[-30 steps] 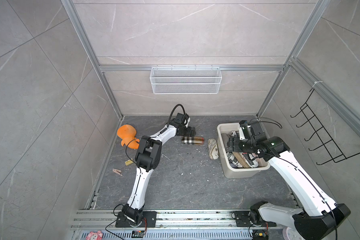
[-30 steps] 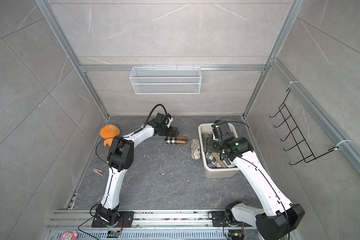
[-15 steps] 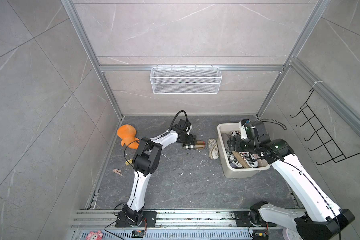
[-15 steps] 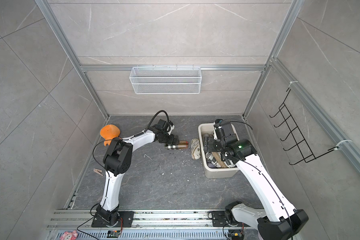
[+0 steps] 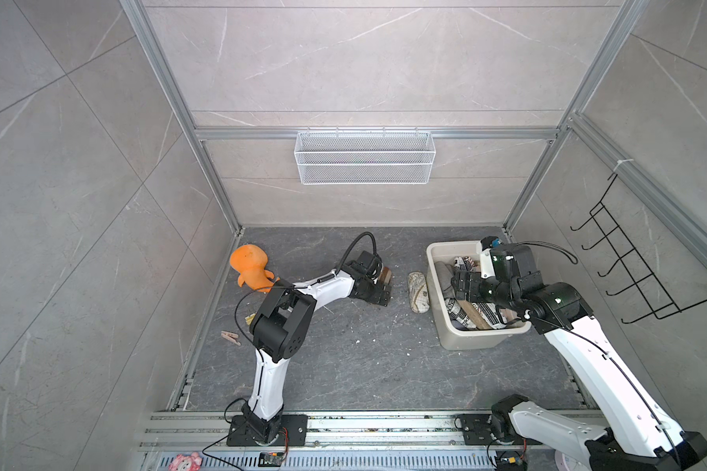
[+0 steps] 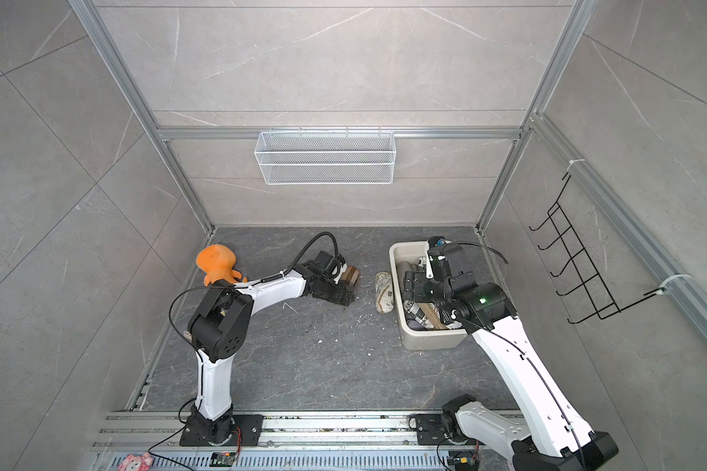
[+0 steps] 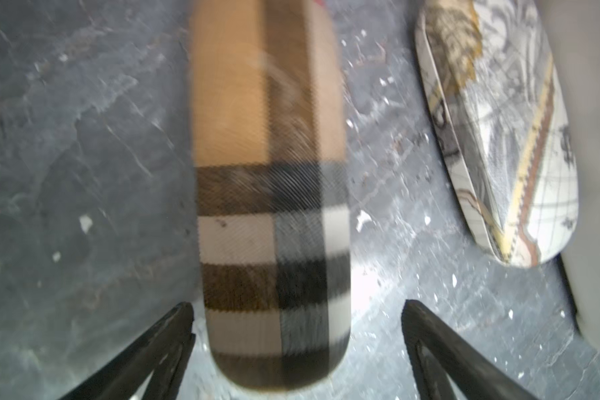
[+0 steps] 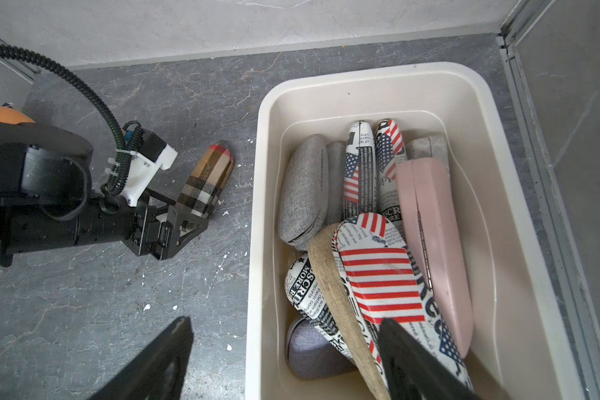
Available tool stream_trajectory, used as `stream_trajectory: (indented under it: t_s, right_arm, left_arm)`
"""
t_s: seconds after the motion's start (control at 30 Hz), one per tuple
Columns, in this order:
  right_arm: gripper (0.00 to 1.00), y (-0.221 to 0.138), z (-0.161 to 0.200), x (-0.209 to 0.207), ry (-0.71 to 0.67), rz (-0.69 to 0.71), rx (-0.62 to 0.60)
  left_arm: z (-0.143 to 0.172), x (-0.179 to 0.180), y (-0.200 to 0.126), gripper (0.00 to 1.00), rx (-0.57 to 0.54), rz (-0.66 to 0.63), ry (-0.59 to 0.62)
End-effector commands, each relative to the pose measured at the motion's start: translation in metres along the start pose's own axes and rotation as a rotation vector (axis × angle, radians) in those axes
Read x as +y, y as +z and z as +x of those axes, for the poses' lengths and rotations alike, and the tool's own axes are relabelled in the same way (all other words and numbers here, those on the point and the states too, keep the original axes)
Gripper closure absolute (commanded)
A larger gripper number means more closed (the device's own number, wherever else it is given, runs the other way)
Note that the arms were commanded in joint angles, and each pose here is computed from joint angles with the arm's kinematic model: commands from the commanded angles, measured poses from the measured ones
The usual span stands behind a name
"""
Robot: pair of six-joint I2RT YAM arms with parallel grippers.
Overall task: Put the glasses cases into the storage boxes
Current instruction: Adjust the glasses case at the center of the board, then pick up the glasses case at the center of the board.
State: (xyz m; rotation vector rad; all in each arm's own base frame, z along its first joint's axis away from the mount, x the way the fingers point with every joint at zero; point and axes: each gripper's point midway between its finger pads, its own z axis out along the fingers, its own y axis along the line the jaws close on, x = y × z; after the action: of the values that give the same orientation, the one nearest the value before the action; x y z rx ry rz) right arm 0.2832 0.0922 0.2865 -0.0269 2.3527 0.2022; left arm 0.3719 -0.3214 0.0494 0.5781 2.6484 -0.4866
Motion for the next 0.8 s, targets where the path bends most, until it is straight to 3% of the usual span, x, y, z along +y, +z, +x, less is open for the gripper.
stream_trajectory:
  t_s: [0.0,0.3,0.53,0.7,0.77]
  right_arm:
    - [0.12,-0.004,0.005,-0.002,-0.003,0.001,-0.001]
    - [0.09,-0.002,0.012,0.0,-0.011,-0.02,0.006]
    - [0.09,-0.004,0.007,0.006,-0.009,-0.049,-0.011]
    - [0.11,-0.003,0.006,0.014,0.007,-0.096,-0.022]
    - [0.13,-0.005,0.005,0.016,0.005,-0.109,-0.016]
  left_arm:
    - [-0.027,0.002,-0.027,0.02,-0.09,-0.072,-0.013]
    - [-0.038,0.034,-0.013,0.01,-0.022,-0.292,-0.133]
    - [-0.024,0.017,0.014,0.06,0.05,-0.245,-0.125]
    - [-0.012,0.019,0.019,0.16,0.067,-0.269,-0.13]
    - [-0.013,0.02,0.018,0.27,0.045,-0.265,-0.127]
